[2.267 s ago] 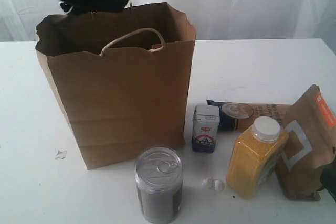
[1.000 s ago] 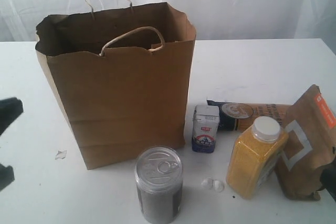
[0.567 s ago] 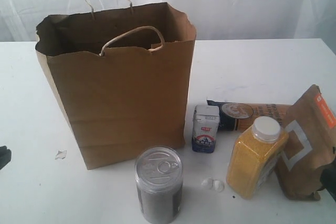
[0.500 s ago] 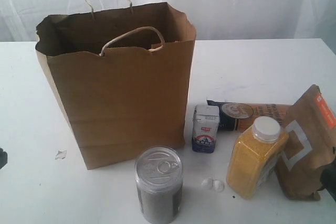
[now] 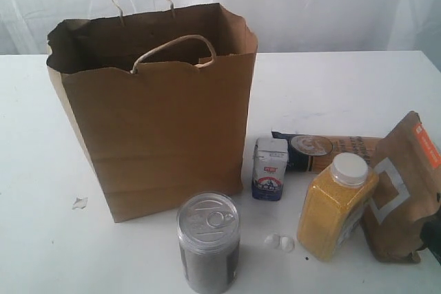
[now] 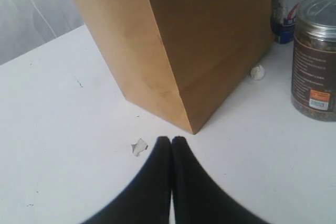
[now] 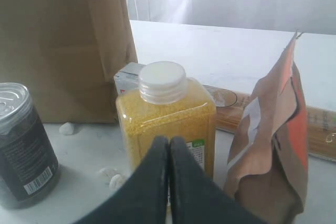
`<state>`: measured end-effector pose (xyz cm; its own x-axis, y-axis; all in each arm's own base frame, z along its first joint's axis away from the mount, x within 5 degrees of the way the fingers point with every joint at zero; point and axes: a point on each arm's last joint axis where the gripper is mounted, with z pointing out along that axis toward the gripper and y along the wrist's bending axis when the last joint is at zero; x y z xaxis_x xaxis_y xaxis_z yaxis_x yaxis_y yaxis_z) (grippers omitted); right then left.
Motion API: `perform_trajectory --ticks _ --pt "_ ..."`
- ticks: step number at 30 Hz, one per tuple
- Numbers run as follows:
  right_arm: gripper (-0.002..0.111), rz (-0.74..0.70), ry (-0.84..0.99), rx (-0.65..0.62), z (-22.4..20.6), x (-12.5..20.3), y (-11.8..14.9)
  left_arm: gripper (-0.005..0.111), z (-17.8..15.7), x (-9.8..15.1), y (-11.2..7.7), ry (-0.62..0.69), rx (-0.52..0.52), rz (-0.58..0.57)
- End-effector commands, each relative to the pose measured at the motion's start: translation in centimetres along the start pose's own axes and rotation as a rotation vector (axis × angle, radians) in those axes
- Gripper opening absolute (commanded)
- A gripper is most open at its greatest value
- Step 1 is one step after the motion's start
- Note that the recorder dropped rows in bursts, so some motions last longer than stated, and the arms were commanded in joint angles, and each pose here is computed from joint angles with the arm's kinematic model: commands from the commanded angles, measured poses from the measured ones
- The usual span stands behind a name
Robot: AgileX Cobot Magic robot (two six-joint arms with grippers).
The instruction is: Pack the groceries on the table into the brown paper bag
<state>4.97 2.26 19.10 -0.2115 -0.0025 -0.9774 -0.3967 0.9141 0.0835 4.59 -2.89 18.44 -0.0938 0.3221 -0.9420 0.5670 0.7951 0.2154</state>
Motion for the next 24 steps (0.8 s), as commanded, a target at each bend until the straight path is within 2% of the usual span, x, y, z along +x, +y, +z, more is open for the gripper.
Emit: perform_trajectory --ticks 1,8,24 --pt "0.0 0.007 -0.002 0.005 0.0 0.1 0.0 0.0 -0.1 0.5 -0.1 0.029 0.008 -0.004" --pt "0.0 0.007 -0.002 0.005 0.0 0.1 0.0 0.0 0.2 1.5 -0.4 0.067 0.017 -0.004" --pt "0.0 0.007 -0.002 0.005 0.0 0.1 0.0 0.0 0.2 1.5 -0.4 0.067 0.017 -0.004"
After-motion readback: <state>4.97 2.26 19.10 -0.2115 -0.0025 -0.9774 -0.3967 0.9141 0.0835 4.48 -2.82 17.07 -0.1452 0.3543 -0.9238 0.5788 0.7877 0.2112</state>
